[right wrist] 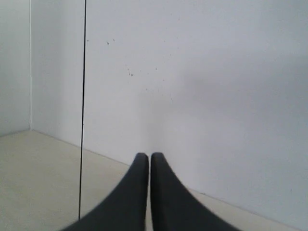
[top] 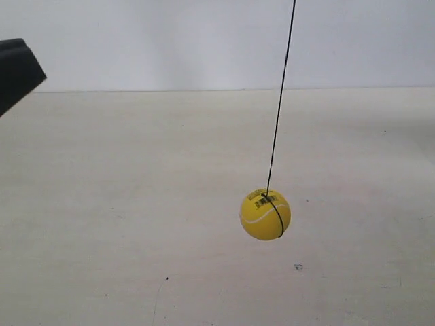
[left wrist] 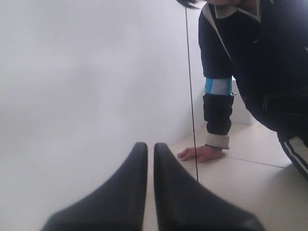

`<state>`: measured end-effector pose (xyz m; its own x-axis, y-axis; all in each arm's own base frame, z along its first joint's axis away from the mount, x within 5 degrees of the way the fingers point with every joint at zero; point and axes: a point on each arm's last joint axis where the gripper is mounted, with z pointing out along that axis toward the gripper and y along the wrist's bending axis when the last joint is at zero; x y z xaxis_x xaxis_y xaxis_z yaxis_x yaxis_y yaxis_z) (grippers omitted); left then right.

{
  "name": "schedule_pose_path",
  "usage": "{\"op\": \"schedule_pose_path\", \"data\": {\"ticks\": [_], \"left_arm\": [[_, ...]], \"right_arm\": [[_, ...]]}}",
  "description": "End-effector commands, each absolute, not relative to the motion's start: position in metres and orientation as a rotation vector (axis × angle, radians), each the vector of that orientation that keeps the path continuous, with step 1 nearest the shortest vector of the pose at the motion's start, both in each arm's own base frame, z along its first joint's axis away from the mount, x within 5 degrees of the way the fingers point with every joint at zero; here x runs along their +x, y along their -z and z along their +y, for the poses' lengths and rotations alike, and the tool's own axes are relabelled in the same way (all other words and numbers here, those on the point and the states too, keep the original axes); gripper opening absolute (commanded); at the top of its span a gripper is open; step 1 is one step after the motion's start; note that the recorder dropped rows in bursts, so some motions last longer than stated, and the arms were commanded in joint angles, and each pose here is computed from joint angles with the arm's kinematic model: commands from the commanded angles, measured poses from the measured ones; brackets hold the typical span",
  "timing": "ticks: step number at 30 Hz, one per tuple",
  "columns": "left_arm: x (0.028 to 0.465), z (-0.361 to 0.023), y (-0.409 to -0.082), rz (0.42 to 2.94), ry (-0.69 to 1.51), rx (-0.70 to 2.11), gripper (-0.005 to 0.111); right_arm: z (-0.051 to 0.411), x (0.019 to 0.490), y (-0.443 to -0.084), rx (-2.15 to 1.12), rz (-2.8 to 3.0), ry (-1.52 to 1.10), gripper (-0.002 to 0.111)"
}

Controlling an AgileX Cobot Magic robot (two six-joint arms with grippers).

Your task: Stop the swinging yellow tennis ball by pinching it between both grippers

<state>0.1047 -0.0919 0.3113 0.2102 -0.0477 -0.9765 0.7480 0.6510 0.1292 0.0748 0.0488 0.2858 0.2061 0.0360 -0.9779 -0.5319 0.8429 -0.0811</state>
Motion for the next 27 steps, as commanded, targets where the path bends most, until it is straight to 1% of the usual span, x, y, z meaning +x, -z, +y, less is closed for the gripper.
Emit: {"op": "schedule_pose_path", "data": {"ticks": [1,12,16,27], "left_arm": [[0.094,-0.086,-0.318,1.203,0.630,0.652,0.005],[0.057,-0.068,-0.338,1.024,0.656,0.598,0.005],[0.040,-0.060,-0.345,0.951,0.687,0.569,0.005],[0.000,-0.041,-0.352,0.757,0.666,0.546,0.005]], "right_arm": [[0.043,0.064,-0.291,-0.396,1.256,-0.455,0.000],[0.022,0.019,-0.306,-0.314,0.984,-0.493,0.000],[0.022,0.016,-0.310,-0.316,0.949,-0.509,0.000],[0.022,0.015,-0.313,-0.320,0.930,-0.506,0.000]]}}
